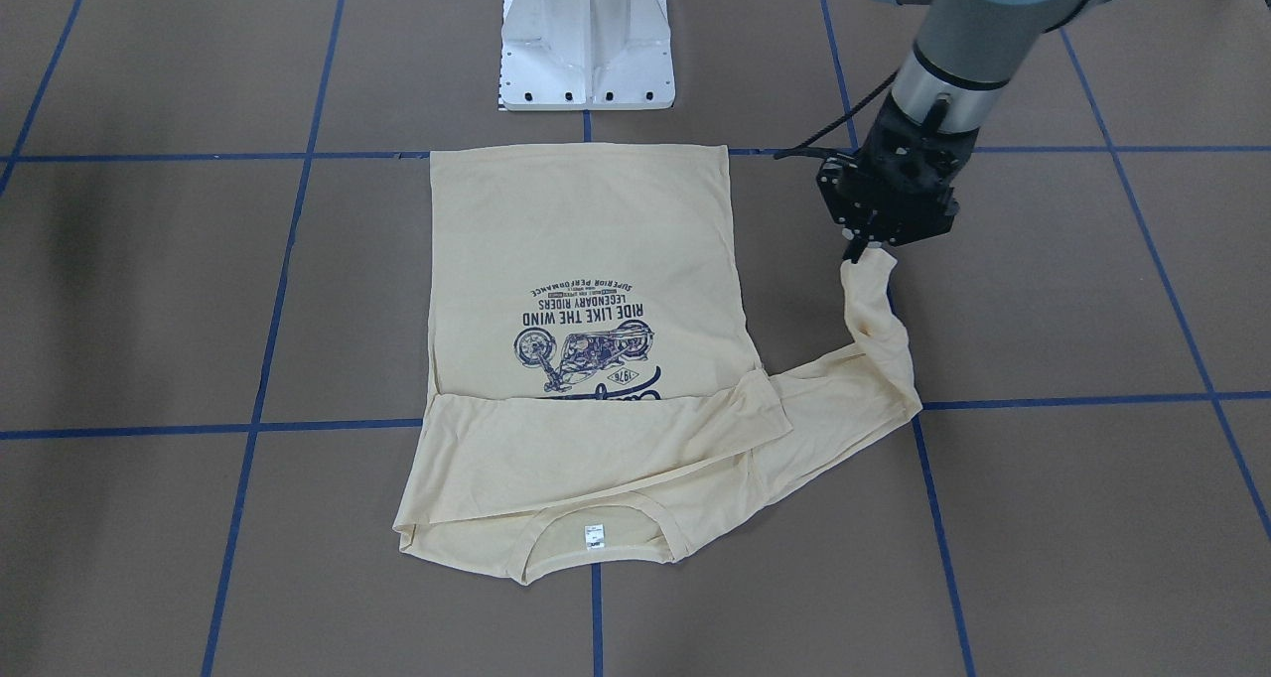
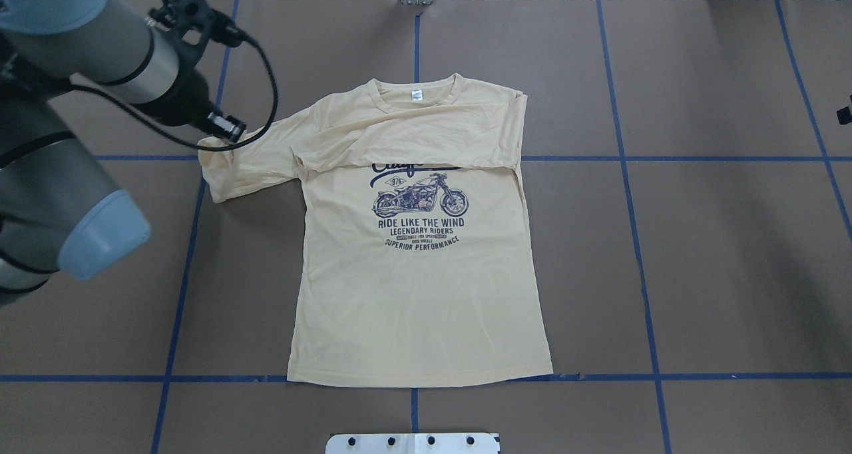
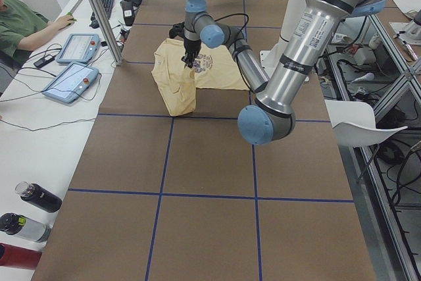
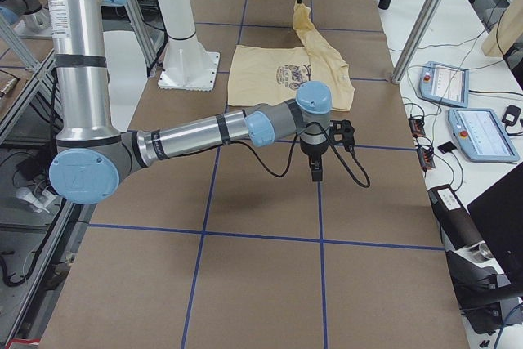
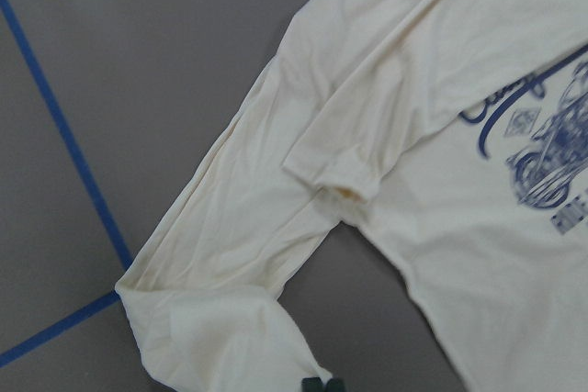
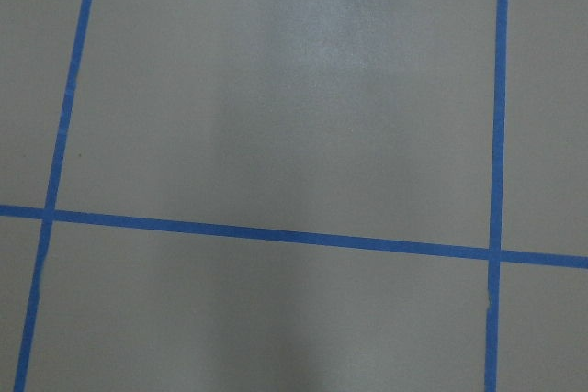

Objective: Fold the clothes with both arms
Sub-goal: 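Carry the sleeve with the left gripper across the shirt toward the collar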

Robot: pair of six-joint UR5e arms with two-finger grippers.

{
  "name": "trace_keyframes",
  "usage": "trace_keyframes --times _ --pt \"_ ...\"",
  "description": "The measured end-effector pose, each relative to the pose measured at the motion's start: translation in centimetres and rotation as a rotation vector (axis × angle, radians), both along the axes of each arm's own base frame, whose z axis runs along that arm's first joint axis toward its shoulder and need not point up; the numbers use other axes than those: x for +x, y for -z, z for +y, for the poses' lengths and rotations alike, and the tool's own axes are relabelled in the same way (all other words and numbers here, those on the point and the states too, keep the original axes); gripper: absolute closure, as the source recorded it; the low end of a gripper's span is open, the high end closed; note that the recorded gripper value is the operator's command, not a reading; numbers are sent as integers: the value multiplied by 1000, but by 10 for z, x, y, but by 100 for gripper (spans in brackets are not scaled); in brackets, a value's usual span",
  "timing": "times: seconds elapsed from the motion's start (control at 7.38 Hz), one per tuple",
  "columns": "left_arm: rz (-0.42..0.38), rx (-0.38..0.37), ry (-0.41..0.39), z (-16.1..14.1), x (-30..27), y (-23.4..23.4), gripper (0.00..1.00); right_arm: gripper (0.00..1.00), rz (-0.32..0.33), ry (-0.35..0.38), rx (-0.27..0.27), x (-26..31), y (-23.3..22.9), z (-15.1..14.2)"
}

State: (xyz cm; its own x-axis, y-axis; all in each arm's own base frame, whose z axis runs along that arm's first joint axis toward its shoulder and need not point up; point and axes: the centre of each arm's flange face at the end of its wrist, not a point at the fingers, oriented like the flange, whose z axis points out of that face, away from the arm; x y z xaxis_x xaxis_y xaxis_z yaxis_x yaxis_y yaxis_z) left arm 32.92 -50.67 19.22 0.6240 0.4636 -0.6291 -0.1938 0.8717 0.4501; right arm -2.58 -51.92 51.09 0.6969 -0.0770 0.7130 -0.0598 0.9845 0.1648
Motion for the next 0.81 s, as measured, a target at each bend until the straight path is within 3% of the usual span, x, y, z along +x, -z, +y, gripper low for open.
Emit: trace_keyframes --times 0.54,0.81 --pt "33 -134 71 -72 84 141 100 0 1 -1 0 0 1 0" --pt "52 -232 87 -77 166 183 100 0 0 -2 3 0 2 0"
